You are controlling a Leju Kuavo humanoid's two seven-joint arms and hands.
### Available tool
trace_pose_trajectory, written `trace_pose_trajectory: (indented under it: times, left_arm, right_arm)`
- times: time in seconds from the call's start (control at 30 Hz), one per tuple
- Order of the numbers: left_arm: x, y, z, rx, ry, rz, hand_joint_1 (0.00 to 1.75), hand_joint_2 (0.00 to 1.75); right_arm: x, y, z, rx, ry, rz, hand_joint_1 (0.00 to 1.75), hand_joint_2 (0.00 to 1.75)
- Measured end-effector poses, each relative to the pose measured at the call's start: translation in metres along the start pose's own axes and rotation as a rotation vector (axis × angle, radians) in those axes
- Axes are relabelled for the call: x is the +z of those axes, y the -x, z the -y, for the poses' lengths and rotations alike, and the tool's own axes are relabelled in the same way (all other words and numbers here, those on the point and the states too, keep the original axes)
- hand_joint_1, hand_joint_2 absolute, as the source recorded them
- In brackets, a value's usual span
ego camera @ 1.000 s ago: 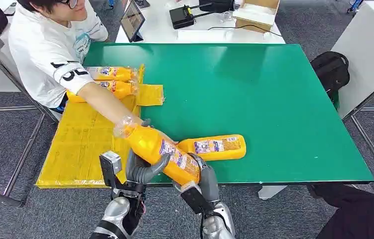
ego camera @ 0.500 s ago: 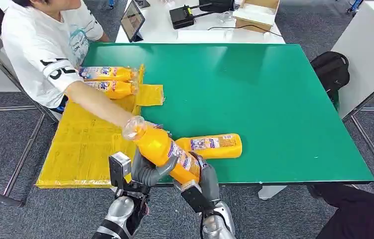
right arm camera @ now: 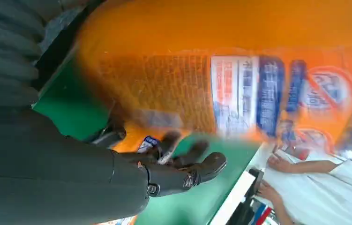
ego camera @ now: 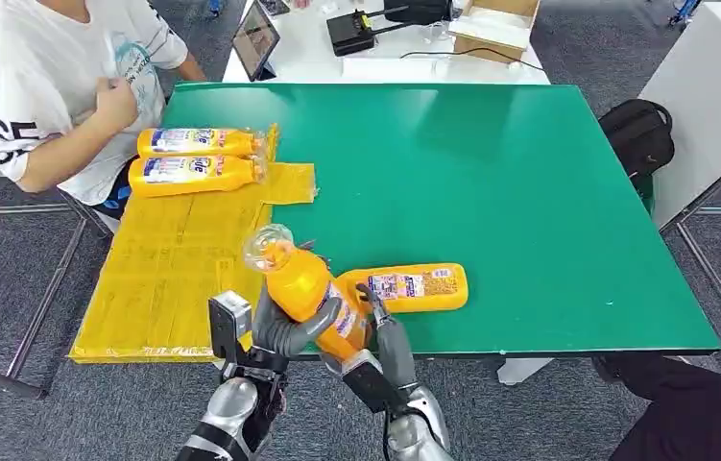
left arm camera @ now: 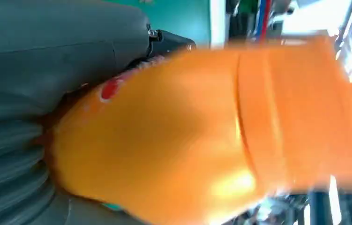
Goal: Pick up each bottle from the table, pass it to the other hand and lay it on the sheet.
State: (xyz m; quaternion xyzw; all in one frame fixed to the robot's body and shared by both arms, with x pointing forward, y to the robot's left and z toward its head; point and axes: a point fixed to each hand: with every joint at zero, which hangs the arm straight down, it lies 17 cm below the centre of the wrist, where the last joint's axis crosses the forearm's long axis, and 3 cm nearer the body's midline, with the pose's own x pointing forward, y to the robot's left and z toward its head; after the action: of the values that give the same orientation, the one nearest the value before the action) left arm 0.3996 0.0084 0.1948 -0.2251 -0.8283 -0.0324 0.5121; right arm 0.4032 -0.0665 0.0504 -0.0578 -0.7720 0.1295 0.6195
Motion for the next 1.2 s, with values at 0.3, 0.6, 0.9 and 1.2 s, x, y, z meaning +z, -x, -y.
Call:
trace_pose_trajectory:
  times: [0.3, 0.6, 0.9, 1.2]
  left_arm:
    - [-0.063, -0.081, -0.057, -0.058, -0.133, 0.198, 1.75, 1.75]
    - [-0.078, -0.108, -0.083, -0.093, -0.199, 0.266, 1.75, 1.75]
    - [-0.077, -0.133, -0.155, -0.800, -0.474, 0.387, 1.75, 1.75]
    - [-0.057, -0.087, -0.243, -1.344, -0.454, 0.182, 1.75, 1.75]
  right_arm:
    - [-0.009, -0.030, -0.025, -0.064, -0.076, 0.071, 0.00, 0.00]
    - [-0.012, -0.042, -0.034, -0.067, -0.103, 0.102, 0.00, 0.00]
    - [-0.031, -0.084, 0.013, -0.152, 0.106, 0.180, 0.00, 0.00]
    - [-0.021, -0.165, 0.097, -0.217, 0.368, 0.376, 0.00, 0.00]
